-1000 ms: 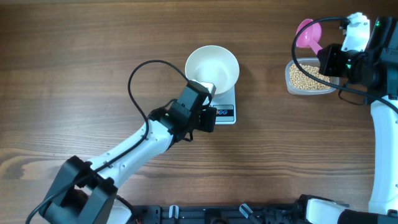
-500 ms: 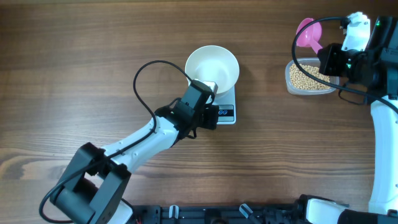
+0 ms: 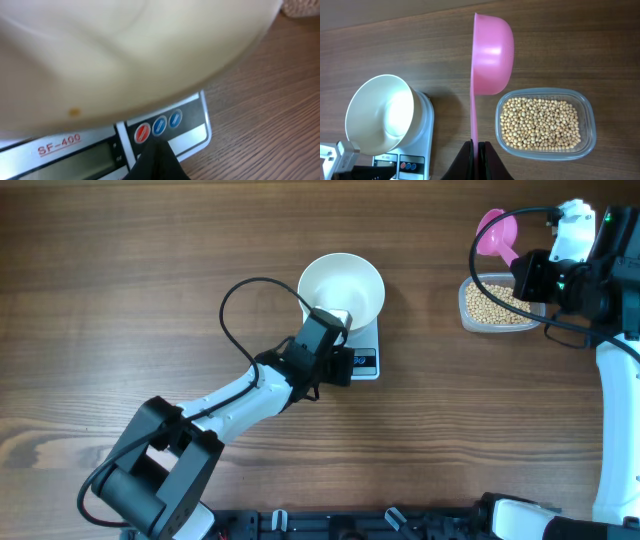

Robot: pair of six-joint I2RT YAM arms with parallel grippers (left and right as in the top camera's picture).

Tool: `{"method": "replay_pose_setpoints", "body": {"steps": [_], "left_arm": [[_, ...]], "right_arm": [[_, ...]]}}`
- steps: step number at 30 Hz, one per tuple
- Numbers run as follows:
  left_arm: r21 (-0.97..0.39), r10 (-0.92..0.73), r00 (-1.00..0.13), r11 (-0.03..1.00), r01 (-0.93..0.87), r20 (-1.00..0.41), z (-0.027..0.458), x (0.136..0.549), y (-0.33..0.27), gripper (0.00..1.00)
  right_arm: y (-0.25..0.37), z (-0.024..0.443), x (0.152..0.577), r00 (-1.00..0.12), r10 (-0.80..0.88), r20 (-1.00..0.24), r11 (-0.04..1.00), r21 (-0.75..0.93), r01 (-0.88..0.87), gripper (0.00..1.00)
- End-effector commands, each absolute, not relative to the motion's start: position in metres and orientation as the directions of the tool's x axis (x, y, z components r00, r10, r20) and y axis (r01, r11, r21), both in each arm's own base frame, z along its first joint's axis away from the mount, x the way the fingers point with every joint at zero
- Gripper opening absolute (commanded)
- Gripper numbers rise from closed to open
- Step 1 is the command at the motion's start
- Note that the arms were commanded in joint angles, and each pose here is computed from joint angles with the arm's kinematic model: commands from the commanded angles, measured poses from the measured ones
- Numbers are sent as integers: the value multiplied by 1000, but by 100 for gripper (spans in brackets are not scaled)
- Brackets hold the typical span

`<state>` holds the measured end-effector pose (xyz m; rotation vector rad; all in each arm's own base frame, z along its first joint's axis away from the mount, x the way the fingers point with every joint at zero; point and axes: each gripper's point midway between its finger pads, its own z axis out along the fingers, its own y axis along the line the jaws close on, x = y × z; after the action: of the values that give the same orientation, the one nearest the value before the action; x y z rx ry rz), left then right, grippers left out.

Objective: Scoop item into bowl and weigh 150g on scale

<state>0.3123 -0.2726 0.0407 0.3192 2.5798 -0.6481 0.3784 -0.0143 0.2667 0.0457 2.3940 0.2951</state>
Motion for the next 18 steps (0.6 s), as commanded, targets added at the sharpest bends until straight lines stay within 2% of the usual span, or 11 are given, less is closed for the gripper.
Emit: {"method": "replay_pose_setpoints", "body": {"steps": [1, 5, 18], "left_arm": [[-397, 97, -877, 865, 308, -470, 34, 312, -274, 4], [-412, 62, -897, 873, 261, -437, 24, 312, -274, 4], [-423, 55, -890, 866, 268, -452, 24, 316, -278, 4]], "right_arm": [[-12, 272, 377, -734, 115, -669, 970, 235, -63, 4], [-12, 272, 377, -734, 115, -669, 970, 235, -63, 4], [-12, 272, 377, -734, 115, -669, 970, 235, -63, 4]]}}
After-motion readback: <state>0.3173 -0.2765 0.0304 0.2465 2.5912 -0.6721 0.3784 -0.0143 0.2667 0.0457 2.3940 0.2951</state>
